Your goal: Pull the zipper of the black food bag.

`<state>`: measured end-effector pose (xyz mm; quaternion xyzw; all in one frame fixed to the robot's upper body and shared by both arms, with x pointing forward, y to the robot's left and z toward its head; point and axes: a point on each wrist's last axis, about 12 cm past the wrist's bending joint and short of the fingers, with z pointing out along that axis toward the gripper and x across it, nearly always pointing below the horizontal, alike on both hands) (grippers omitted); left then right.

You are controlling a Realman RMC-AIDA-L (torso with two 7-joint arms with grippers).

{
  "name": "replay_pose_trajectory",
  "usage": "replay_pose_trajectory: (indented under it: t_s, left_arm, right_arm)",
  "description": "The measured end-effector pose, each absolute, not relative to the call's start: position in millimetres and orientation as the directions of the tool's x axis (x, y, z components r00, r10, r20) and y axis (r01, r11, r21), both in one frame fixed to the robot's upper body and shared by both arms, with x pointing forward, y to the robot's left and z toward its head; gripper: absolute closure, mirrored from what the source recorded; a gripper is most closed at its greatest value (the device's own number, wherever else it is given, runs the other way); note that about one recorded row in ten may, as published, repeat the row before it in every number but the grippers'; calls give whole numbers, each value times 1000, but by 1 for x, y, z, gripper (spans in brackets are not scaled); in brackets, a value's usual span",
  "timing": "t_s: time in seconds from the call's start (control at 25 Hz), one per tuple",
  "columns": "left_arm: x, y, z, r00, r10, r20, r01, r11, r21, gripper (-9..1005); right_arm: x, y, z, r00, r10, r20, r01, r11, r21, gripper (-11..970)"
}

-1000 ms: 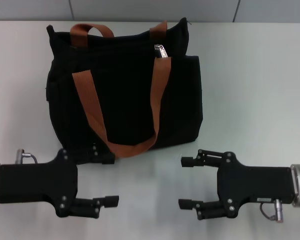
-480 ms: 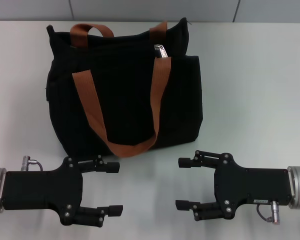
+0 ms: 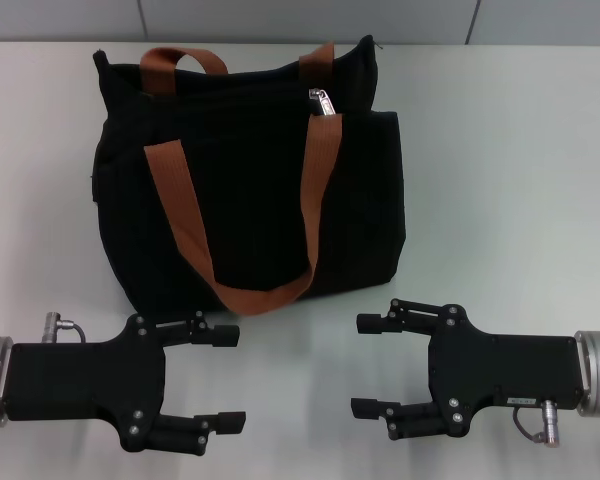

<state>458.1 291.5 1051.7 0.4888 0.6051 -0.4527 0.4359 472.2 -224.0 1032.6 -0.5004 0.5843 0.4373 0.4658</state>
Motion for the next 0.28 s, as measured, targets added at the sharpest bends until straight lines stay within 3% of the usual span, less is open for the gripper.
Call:
replay_pose_trajectory:
  t_s: [0.28]
  left_arm:
    - [456, 293, 1051, -147, 196, -969, 985, 116, -126, 167]
  right_arm:
    - [473, -224, 1033, -64, -178, -982, -992, 115, 43, 141]
